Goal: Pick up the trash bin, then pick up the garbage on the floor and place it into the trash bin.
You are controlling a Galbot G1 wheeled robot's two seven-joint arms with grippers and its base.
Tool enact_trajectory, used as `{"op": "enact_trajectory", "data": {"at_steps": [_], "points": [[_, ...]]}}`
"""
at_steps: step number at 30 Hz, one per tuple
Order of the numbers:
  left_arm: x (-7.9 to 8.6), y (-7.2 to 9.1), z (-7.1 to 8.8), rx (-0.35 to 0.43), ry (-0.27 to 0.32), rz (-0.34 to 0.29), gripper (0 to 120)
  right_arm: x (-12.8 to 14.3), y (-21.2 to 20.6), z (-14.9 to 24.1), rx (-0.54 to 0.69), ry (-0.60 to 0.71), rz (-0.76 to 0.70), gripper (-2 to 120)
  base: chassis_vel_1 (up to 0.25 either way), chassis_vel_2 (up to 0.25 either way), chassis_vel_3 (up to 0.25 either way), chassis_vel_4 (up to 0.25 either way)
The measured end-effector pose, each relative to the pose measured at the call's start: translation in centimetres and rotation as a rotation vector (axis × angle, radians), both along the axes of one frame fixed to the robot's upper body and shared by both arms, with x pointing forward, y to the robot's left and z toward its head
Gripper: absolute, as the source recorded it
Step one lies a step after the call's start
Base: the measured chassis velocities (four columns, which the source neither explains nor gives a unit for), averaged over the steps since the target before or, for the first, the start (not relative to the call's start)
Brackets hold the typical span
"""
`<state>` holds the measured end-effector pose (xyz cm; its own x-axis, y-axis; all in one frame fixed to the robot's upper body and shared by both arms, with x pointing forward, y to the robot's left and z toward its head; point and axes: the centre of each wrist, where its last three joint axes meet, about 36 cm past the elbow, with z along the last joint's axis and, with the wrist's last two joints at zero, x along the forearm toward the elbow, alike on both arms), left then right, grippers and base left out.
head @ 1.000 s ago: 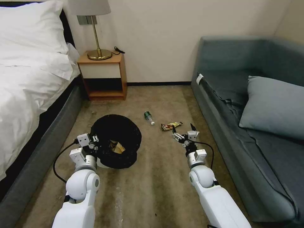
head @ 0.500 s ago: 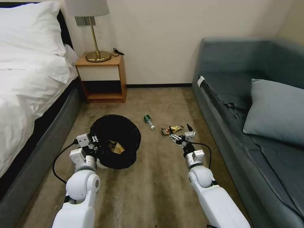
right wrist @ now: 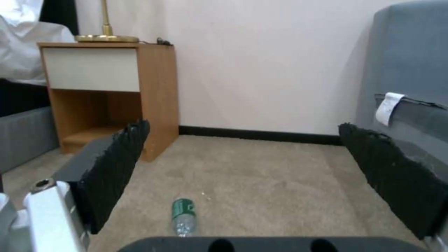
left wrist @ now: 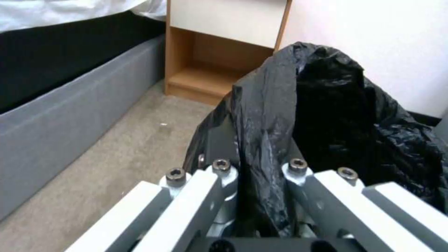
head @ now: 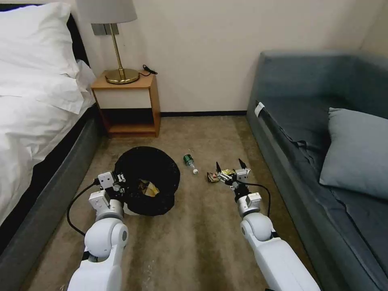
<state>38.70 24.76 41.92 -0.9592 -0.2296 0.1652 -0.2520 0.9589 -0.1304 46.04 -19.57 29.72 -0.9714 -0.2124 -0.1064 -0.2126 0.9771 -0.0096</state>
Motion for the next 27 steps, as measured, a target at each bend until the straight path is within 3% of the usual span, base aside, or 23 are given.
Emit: {"op": "enact_trajectory", "data": {"at_steps": [27], "points": [[-0.1, 0.6, 0.0, -0.004, -0.009, 0.009, 5, -0.7, 0.0, -1.3, -0.018, 0.017, 0.009, 100, -0.127, 0.128, 0.123, -0.131]]}}
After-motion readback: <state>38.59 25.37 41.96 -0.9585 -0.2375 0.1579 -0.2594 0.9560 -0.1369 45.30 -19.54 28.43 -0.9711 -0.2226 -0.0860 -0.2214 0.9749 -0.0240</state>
